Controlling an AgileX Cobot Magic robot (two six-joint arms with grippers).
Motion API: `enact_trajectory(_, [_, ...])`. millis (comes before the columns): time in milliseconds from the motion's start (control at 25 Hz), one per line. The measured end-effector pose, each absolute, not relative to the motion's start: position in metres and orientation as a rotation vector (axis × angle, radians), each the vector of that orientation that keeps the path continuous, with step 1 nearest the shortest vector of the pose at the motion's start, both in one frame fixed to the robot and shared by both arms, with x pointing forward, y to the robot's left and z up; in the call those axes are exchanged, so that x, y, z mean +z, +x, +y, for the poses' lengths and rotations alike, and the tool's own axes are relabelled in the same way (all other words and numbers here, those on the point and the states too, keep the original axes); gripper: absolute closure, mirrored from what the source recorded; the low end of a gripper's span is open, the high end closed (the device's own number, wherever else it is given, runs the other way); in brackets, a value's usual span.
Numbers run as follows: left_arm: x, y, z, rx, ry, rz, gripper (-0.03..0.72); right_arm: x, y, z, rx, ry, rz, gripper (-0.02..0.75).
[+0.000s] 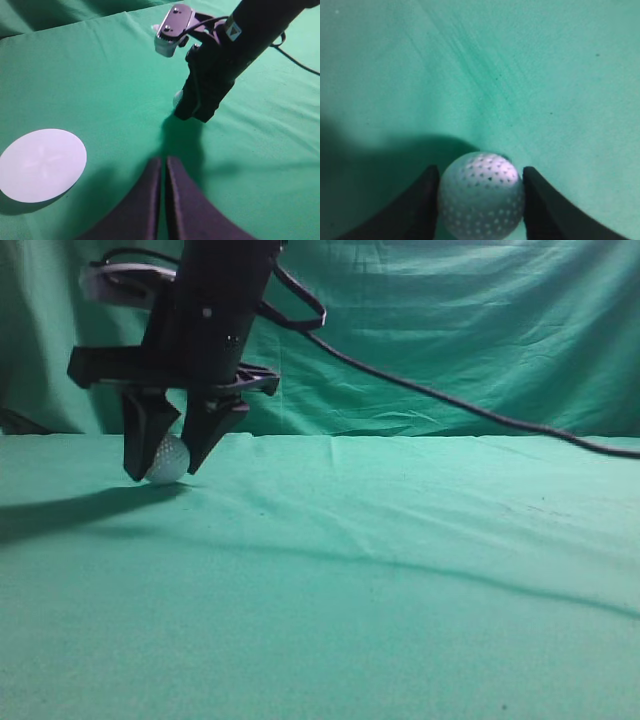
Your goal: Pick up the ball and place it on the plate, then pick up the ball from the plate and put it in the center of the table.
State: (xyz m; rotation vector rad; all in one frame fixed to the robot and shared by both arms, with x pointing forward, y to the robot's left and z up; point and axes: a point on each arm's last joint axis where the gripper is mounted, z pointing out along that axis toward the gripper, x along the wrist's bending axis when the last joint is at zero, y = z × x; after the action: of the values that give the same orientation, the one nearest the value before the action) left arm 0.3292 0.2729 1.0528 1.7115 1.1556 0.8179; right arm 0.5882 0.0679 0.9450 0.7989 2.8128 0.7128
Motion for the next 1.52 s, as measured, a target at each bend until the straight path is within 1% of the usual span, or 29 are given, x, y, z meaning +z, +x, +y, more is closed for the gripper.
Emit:
enact_trajectory(40, [1.053, 0.329, 0.273, 0.818, 1.711, 1.156, 0.688, 0.940, 0.589, 0.068, 0.704, 0.801, 2.818, 0.409])
enact_trajectory(80, [1.053, 0.329, 0.273, 0.818, 1.711, 1.156, 0.688, 0.938, 0.589, 0.068, 0.699, 0.803, 2.821, 0.364])
enact_trajectory(120, [1.053, 0.329, 0.273, 0.818, 1.711, 1.156, 0.688, 0.938, 0.589, 0.068, 0.699, 0.803, 2.821, 0.364])
enact_trajectory(200, [1.053, 0.329, 0.273, 0.818, 1.711, 1.156, 0.688, 0.936, 0.589, 0.069, 0.696, 0.805, 2.824, 0.279])
enact_trajectory(240, [1.053, 0.329, 0.273, 0.818, 1.711, 1.156, 0.688, 0.940, 0.589, 0.068, 0.705, 0.803, 2.819, 0.190])
enact_trajectory(280, [1.053, 0.329, 0.273, 0.818, 1.711, 1.156, 0.688, 0.945, 0.588, 0.068, 0.711, 0.801, 2.816, 0.160])
enact_trajectory(360, [1.053, 0.329, 0.273, 0.818, 1.711, 1.156, 0.688, 0.964, 0.585, 0.065, 0.736, 0.791, 2.803, 0.167])
enact_trajectory(480, [1.053, 0.329, 0.273, 0.818, 1.711, 1.156, 0.688, 1.010, 0.577, 0.055, 0.782, 0.764, 2.772, 0.167])
enact_trajectory(520, [1.053, 0.329, 0.273, 0.818, 1.711, 1.156, 0.688, 1.030, 0.572, 0.050, 0.801, 0.753, 2.758, 0.225])
enact_trajectory(600, [1.053, 0.329, 0.273, 0.818, 1.711, 1.156, 0.688, 1.064, 0.563, 0.034, 0.793, 0.729, 2.738, 0.312])
enact_trajectory(680, [1.053, 0.329, 0.273, 0.818, 1.711, 1.156, 0.688, 1.099, 0.551, 0.017, 0.782, 0.713, 2.710, 0.428])
enact_trajectory(760, [1.053, 0.329, 0.273, 0.818, 1.711, 1.156, 0.688, 1.130, 0.537, -0.001, 0.767, 0.731, 2.684, 0.587])
enact_trajectory(800, [1.053, 0.329, 0.273, 0.818, 1.711, 1.156, 0.688, 1.143, 0.531, -0.009, 0.767, 0.751, 2.665, 0.649])
enact_trajectory(920, [1.053, 0.329, 0.273, 0.818, 1.711, 1.156, 0.688, 1.180, 0.510, -0.034, 0.780, 0.804, 2.607, 0.738])
enact_trajectory(1080, [1.058, 0.323, 0.272, 0.818, 1.712, 1.128, 0.688, 1.223, 0.479, -0.065, 0.861, 0.866, 2.536, 0.738])
enact_trajectory(1240, [1.065, 0.306, 0.271, 0.865, 1.671, 1.064, 0.688, 1.259, 0.450, -0.094, 0.994, 0.910, 2.441, 0.738])
enact_trajectory(1400, [1.070, 0.282, 0.272, 0.905, 1.571, 1.014, 0.688, 1.281, 0.416, -0.124, 1.106, 0.931, 2.385, 0.738])
enact_trajectory(1520, [1.072, 0.269, 0.272, 0.940, 1.523, 0.978, 0.688, 1.278, 0.391, -0.147, 1.132, 0.940, 2.397, 0.738])
